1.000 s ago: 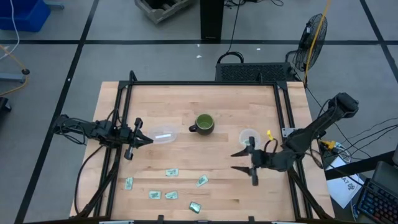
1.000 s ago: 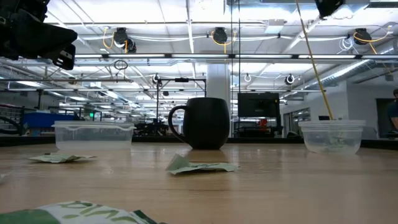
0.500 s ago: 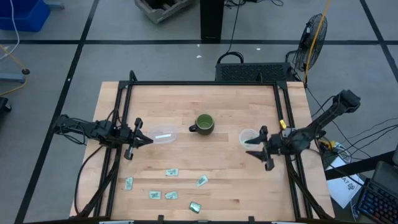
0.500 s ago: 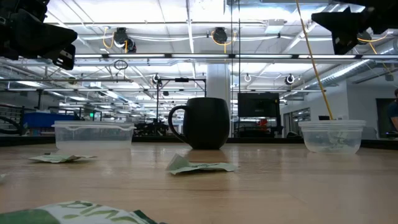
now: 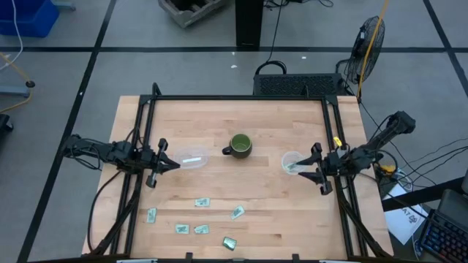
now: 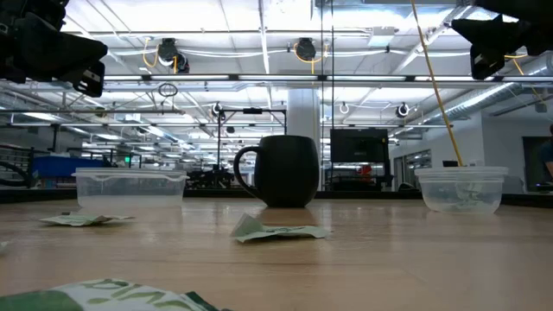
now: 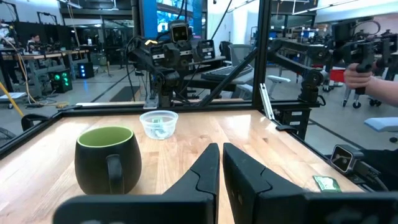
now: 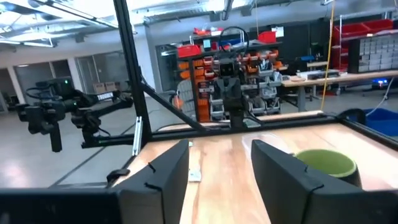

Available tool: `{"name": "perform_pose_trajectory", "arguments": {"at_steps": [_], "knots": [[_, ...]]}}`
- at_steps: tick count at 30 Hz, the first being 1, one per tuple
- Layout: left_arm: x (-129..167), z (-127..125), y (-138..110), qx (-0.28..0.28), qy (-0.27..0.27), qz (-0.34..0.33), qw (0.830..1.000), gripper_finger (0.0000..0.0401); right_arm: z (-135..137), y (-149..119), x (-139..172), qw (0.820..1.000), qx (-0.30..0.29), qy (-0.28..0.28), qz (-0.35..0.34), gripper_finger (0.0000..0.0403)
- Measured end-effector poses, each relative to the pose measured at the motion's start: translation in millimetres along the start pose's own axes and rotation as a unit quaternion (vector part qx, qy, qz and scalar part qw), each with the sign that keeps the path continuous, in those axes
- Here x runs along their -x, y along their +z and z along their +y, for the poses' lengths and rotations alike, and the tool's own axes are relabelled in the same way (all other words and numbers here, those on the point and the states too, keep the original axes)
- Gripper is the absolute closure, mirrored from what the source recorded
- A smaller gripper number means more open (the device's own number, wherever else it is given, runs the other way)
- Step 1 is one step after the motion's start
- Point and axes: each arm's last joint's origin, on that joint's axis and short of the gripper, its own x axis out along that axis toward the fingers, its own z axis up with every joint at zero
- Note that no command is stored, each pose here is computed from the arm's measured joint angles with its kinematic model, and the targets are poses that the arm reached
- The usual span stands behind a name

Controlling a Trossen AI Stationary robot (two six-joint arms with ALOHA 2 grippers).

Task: Pick and place Stevia / Truvia into bins
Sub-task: Put the stevia packet into the oval transparent container

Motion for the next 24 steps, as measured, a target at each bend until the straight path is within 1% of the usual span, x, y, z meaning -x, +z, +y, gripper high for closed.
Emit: {"name": "perform_pose_trajectory", "arguments": {"at_steps": [5,10,12,16,19,24], "knots": [[0,0,0,0.0,0.0,0.0,1.0,0.0375,-6,-1,7,1.0,-0.008,-0.026,0.008,0.0262],[0,0,0,0.0,0.0,0.0,1.0,0.0375,-11,-1,13,0.999,-0.013,-0.036,0.009,0.0275],[0,0,0,0.0,0.0,0.0,1.0,0.0375,-11,-2,14,0.999,-0.019,-0.04,0.011,0.0277],[0,0,0,0.0,0.0,0.0,1.0,0.0375,-13,-8,16,0.998,-0.007,-0.042,0.038,0.0277],[0,0,0,0.0,0.0,0.0,1.0,0.0375,-15,-11,18,0.997,-0.016,-0.046,0.052,0.0277],[0,0,0,0.0,0.0,0.0,1.0,0.0375,-15,-11,18,0.997,-0.021,-0.047,0.049,0.0277]]}}
